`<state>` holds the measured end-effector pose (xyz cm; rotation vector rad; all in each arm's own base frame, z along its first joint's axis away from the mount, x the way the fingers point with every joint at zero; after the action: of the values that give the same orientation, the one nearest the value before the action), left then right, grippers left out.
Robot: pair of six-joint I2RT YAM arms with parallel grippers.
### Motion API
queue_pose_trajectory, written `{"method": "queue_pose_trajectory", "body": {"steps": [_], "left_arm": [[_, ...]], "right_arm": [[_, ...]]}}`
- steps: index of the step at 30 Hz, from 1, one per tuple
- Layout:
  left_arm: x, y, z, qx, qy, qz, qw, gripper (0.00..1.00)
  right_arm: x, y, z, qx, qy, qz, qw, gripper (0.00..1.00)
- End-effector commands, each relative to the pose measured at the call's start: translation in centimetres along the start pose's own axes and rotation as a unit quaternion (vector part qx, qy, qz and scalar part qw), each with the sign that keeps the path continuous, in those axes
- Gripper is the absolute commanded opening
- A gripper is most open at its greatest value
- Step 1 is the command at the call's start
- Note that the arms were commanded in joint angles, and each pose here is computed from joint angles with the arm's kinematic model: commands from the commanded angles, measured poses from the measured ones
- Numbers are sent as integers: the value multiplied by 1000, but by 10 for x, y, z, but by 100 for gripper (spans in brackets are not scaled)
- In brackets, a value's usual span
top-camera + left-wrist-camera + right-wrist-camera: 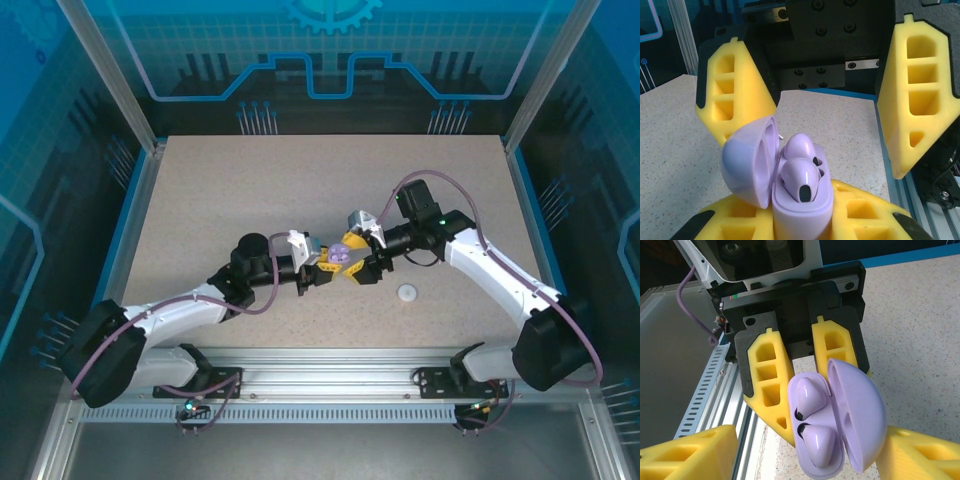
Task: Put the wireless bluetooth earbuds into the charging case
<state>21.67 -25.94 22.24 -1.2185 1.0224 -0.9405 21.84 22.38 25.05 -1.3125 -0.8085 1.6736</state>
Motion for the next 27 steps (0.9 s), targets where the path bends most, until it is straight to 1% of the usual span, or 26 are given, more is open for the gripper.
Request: {"method": "queue_pose_trajectory", "body": {"steps": [1,15,19,22,27], "left_arm": [[0,-17,-3,24,9,-20,999,10],[1,-10,0,16,-5,-13,1000,10],[0,-12,-1,15,-1,-16,1000,10],[0,-15,-3,18,6,-20,1000,10],[-2,-16,-5,24,12,-20,999,10]], "right_arm": [[0,-8,8,-15,-24,-8,1000,71],[-14,-14,28,-57,-23,-32,998,61],[-18,-12,21,-60,5,-30,998,59],[-20,-13,16,-74,18,-32,997,53],[-15,-12,12,-96,13,-22,995,53]]}}
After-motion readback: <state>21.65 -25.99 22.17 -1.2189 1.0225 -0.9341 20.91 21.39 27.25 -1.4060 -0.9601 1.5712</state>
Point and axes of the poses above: each hand's point on the last joint's axis, 136 mm out from that joint toward the fingers, its own x axis out along the fingers, its own z axis along the line the jaws close on, y = z × x, the point moved 5 cm from there along -x, back along the fingers, and after that the axes turned 5 degrees about x, right-handed, at the moved point
